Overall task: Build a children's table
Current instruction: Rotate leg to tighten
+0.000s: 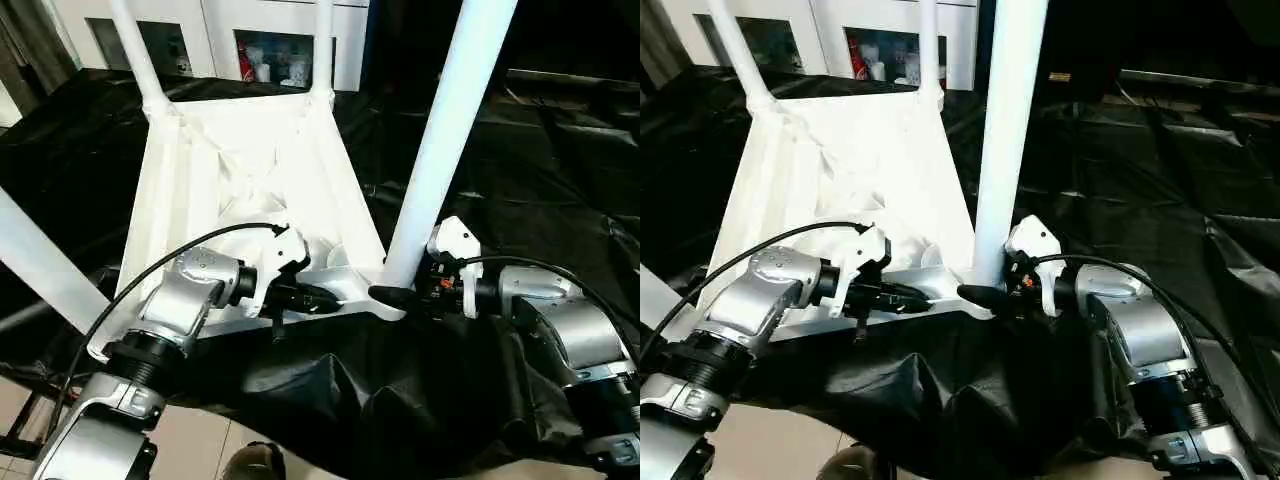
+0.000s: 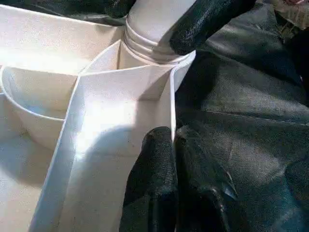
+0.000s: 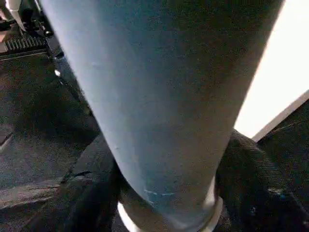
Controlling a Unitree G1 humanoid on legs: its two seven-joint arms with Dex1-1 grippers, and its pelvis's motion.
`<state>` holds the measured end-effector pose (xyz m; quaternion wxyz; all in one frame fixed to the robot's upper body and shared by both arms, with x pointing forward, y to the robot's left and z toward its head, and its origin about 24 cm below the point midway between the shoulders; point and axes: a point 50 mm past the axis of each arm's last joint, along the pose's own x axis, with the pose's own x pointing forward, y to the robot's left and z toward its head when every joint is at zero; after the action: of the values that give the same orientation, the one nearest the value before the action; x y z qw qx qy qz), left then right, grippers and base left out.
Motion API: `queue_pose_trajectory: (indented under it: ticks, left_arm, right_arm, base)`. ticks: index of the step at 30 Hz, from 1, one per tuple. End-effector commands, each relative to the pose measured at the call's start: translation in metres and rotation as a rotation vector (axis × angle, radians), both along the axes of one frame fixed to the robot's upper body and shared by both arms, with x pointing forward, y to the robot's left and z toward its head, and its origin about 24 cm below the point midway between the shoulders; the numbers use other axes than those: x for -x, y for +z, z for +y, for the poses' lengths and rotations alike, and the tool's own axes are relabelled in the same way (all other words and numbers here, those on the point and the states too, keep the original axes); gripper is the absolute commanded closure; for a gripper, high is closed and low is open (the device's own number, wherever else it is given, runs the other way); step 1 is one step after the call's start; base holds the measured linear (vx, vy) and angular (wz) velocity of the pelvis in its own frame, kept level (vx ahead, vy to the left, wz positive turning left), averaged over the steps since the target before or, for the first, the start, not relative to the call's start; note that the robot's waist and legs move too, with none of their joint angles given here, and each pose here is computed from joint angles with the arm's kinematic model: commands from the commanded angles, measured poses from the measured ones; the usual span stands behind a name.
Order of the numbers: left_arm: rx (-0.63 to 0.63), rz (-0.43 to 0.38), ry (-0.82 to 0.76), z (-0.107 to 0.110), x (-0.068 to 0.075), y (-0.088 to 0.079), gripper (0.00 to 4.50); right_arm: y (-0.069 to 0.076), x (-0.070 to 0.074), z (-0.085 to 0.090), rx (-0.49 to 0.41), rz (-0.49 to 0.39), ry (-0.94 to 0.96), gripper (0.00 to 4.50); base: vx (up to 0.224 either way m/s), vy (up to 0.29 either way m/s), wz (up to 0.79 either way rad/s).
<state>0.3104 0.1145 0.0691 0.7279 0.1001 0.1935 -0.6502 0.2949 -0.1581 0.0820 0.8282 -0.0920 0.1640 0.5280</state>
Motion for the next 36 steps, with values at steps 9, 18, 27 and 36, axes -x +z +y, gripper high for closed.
queue_pose_trajectory:
  ticks: [9, 18, 27, 36]
  left_arm:
    - [0.088, -0.094, 0.013, -0.035, -0.007, 0.017, 4.50]
    - [0.133, -0.136, 0.285, -0.070, -0.032, 0.025, 4.50]
    - [0.142, -0.150, 0.262, -0.081, -0.030, 0.026, 4.50]
    - [0.145, -0.135, 0.124, -0.064, -0.020, 0.022, 4.50]
  right_arm:
    - [-0.025, 0.009, 0.028, -0.017, 0.042, -0.089, 2.16]
    - [-0.046, -0.018, 0.061, -0.042, 0.095, -0.548, 2.47]
    - [-0.036, -0.018, 0.091, -0.115, 0.060, -0.442, 1.79]
    - [-0.025, -0.012, 0.066, -0.101, 0.019, -0.253, 1.73]
  base:
    - [0.000, 0.000, 0.00]
    - [0.000, 0.000, 0.00]
    - [0.000, 0.000, 0.00]
    - [0.000, 0.000, 0.00]
